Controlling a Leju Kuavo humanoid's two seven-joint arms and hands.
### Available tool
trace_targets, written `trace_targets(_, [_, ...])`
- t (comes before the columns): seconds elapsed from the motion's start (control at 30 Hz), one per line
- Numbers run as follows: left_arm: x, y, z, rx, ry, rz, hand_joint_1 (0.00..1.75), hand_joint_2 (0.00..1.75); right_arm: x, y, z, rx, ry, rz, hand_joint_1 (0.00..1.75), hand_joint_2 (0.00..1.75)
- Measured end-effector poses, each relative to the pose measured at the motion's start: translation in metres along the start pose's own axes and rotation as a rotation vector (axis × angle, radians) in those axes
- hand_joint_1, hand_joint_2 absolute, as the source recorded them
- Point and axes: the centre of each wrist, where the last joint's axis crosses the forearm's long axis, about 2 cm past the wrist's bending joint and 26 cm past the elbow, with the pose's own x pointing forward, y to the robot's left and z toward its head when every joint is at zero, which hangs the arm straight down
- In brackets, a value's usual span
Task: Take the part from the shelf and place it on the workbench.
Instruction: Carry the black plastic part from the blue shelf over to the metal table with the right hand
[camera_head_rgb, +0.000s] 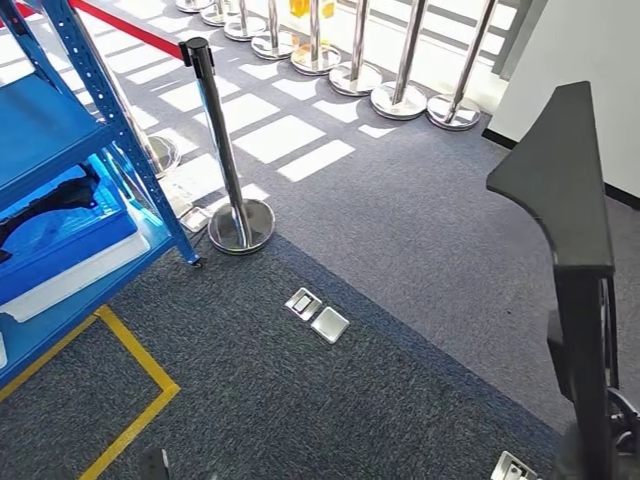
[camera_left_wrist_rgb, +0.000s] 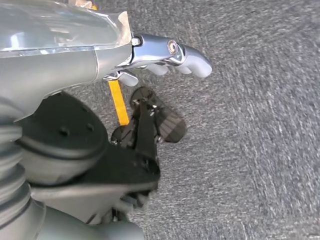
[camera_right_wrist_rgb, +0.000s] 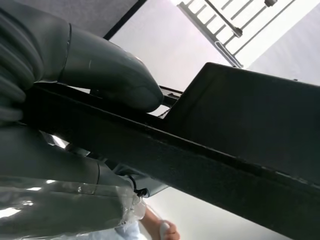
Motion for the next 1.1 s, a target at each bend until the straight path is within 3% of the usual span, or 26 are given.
trace_targets(1.1, [-0.0002, 0.0018, -0.0004, 0.006, -0.001, 0.005, 0.0, 1.75, 0.0, 0.002, 0.0009, 0.003, 0.02, -0.007, 1.75, 1.75])
